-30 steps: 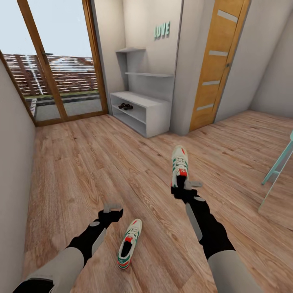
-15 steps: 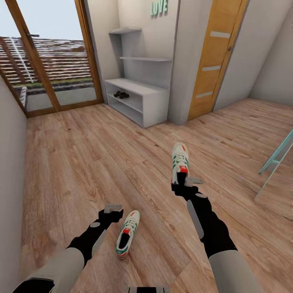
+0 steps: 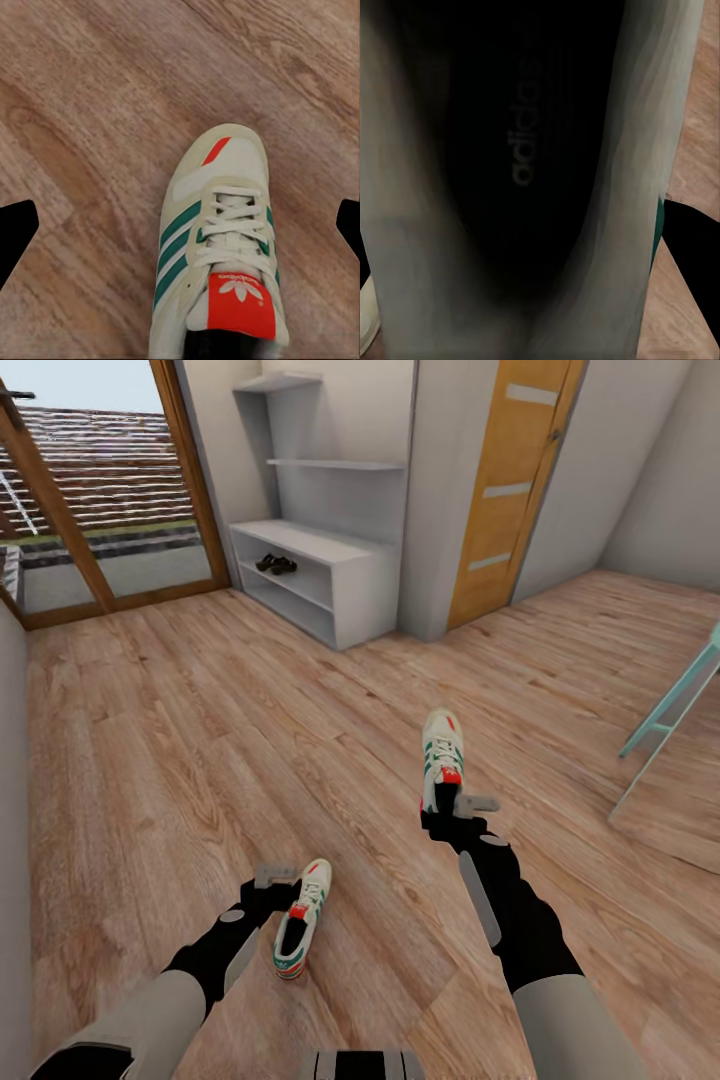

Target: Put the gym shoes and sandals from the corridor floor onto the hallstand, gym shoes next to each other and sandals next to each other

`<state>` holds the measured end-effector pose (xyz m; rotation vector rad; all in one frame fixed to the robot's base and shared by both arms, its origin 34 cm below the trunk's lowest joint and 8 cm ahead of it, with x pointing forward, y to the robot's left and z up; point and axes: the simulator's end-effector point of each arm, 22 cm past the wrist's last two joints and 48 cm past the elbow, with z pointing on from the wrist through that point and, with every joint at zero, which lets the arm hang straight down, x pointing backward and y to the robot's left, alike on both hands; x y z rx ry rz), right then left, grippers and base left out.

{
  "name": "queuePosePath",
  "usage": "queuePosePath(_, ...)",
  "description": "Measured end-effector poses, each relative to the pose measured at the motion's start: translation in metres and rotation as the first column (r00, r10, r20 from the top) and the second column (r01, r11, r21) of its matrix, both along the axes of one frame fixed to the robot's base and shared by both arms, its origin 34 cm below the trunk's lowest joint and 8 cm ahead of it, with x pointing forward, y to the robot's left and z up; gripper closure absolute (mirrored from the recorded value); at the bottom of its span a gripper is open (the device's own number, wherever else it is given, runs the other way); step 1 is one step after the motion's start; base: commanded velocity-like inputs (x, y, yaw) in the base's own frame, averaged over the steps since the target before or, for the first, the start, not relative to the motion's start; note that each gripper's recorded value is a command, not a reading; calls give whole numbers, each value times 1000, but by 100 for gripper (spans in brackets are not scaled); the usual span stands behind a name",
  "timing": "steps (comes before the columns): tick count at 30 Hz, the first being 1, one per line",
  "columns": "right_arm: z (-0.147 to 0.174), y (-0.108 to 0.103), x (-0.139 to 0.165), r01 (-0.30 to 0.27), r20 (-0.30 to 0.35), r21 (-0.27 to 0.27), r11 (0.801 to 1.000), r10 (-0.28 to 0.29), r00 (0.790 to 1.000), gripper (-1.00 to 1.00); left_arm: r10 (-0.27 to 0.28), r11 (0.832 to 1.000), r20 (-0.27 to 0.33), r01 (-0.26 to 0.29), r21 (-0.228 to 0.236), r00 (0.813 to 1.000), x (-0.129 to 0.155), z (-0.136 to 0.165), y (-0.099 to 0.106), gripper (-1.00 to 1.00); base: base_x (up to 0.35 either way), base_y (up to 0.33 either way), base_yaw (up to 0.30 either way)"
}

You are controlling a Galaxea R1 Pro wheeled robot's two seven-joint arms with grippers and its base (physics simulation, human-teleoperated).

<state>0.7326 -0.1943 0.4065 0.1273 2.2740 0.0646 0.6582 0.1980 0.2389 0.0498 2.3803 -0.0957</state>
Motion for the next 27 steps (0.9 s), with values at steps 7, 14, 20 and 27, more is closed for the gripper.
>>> queuePosePath(7,-2,0,0,1,-3,0,1000,-1,1000,100,-2,1000,-60,3,4,998,-22,-20,1,-100,0,0,-2)
queuePosePath(14,-2,-1,0,1,-3,0,1000,-1,1000,100,-20,1000,-77,21,14,997,-37,-31,1,-100,0,0,0)
queuePosePath(20,-5,-1,0,1,-6,0,1000,-1,1000,100,-75,996,-84,79,47,994,-42,-35,-3,-100,0,0,0)
queuePosePath(27,-10,-1,-1,1,-15,0,1000,-1,1000,100,-103,992,-94,108,58,990,-46,-41,-6,-100,0,0,0)
